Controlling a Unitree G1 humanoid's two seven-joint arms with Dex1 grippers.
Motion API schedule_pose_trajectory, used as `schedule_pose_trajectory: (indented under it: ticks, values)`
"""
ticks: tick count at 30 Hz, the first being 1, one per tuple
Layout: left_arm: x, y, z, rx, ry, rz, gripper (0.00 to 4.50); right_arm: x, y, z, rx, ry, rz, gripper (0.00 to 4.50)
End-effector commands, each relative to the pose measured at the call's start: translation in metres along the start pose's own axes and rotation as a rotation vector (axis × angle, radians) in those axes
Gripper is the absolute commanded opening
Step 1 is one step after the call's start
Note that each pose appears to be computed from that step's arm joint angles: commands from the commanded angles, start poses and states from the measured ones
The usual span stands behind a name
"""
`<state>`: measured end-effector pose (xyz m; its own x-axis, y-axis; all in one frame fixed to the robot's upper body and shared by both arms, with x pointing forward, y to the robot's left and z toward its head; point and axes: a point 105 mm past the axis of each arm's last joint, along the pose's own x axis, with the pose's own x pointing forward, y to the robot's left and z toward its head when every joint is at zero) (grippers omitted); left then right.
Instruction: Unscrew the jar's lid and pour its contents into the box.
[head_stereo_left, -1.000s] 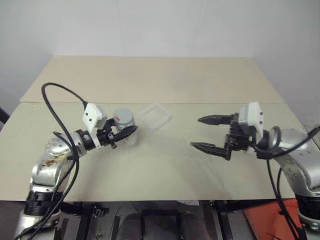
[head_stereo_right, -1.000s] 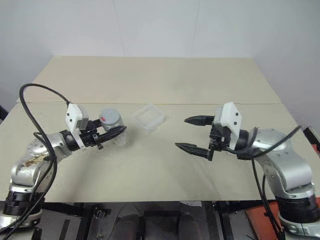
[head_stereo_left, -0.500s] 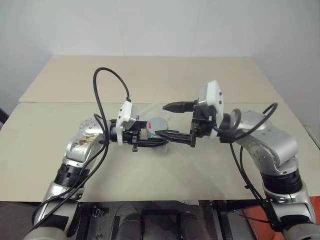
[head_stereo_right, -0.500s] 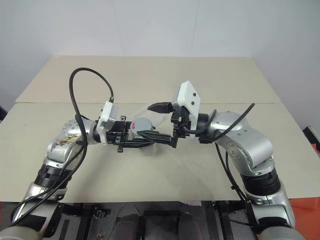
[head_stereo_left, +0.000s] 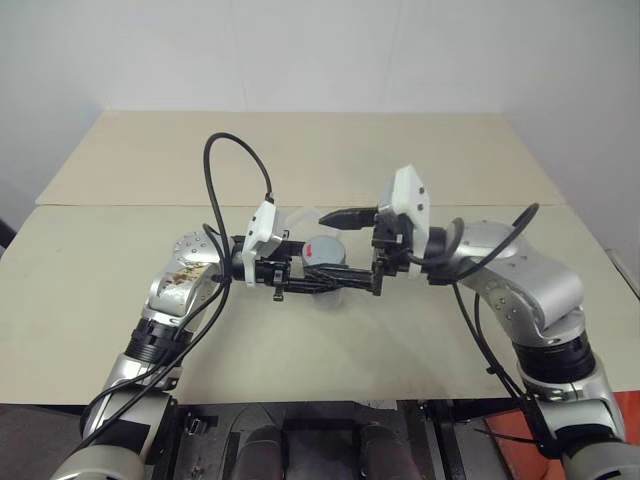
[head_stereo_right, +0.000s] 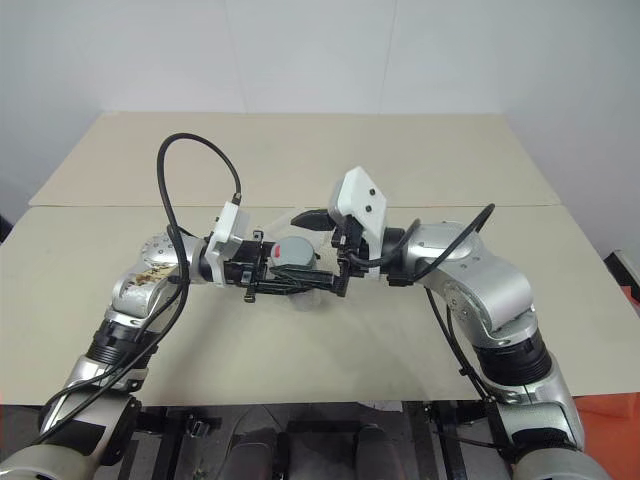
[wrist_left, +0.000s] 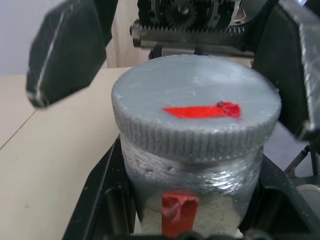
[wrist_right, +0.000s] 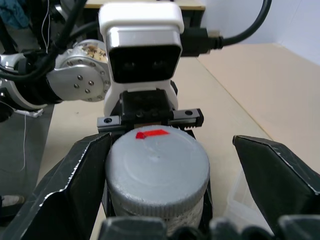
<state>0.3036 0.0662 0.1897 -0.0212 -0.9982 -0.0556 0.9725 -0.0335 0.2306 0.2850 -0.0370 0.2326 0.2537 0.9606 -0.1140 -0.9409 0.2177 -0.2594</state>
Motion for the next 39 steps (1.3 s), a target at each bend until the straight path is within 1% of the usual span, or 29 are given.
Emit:
schedule_pose_trajectory:
  ticks: [1, 2, 3, 8, 11, 13, 15, 18, 20, 21, 24, 28, 30, 31, 33, 34, 39]
  values:
    - [-0.002, 0.002, 0.013, 0.056, -0.013, -0.005, 2.06, 0.000, -0.005, 0.010, -0.046, -0.015, -0.018, 3.29]
    - [-0.003, 0.002, 0.013, 0.056, -0.013, -0.004, 2.06, 0.000, -0.006, 0.010, -0.045, -0.015, -0.020, 2.95]
    - [-0.003, 0.002, 0.013, 0.057, -0.012, -0.003, 2.06, -0.001, -0.007, 0.010, -0.044, -0.016, -0.023, 2.78]
    - [-0.004, 0.001, 0.012, 0.062, -0.003, -0.018, 2.06, -0.002, -0.008, 0.014, -0.043, -0.049, -0.007, 2.77]
    - [-0.004, -0.004, 0.014, 0.090, -0.009, -0.066, 2.06, -0.005, -0.002, 0.016, -0.041, -0.093, 0.074, 2.77]
    - [-0.004, -0.011, 0.019, 0.092, -0.025, -0.141, 2.06, -0.008, 0.002, 0.016, -0.045, -0.119, 0.167, 2.77]
    - [-0.003, -0.018, 0.023, 0.096, -0.036, -0.216, 2.06, -0.011, 0.007, 0.017, -0.078, -0.150, 0.295, 2.77]
    - [-0.002, -0.027, 0.030, 0.089, -0.049, -0.324, 2.06, -0.012, 0.011, 0.012, -0.135, -0.141, 0.489, 2.77]
    - [0.002, -0.033, 0.031, 0.095, -0.041, -0.374, 2.06, -0.012, 0.011, 0.010, -0.130, -0.142, 0.621, 2.77]
    - [0.004, -0.034, 0.032, 0.097, -0.040, -0.389, 2.06, -0.011, 0.010, 0.009, -0.128, -0.144, 0.657, 2.77]
    - [0.007, -0.037, 0.033, 0.104, -0.040, -0.416, 2.06, -0.003, 0.005, 0.005, -0.132, -0.138, 0.693, 2.77]
    - [0.006, -0.037, 0.032, 0.111, -0.035, -0.405, 2.06, 0.004, -0.001, 0.003, -0.157, -0.139, 0.685, 2.77]
    - [0.003, -0.036, 0.030, 0.116, -0.030, -0.384, 2.06, 0.004, -0.004, 0.004, -0.167, -0.149, 0.669, 3.50]
    - [0.002, -0.034, 0.030, 0.118, -0.029, -0.362, 2.06, 0.004, -0.005, 0.004, -0.170, -0.151, 0.658, 3.70]
    - [-0.003, -0.029, 0.030, 0.109, -0.028, -0.312, 2.06, 0.004, -0.009, 0.003, -0.180, -0.144, 0.611, 4.40]
    - [-0.006, -0.026, 0.030, 0.106, -0.026, -0.284, 2.06, 0.004, -0.010, 0.004, -0.182, -0.146, 0.584, 4.46]
    - [-0.029, -0.017, 0.026, 0.068, -0.008, -0.154, 2.06, -0.011, -0.020, 0.010, -0.172, -0.163, 0.386, 4.46]
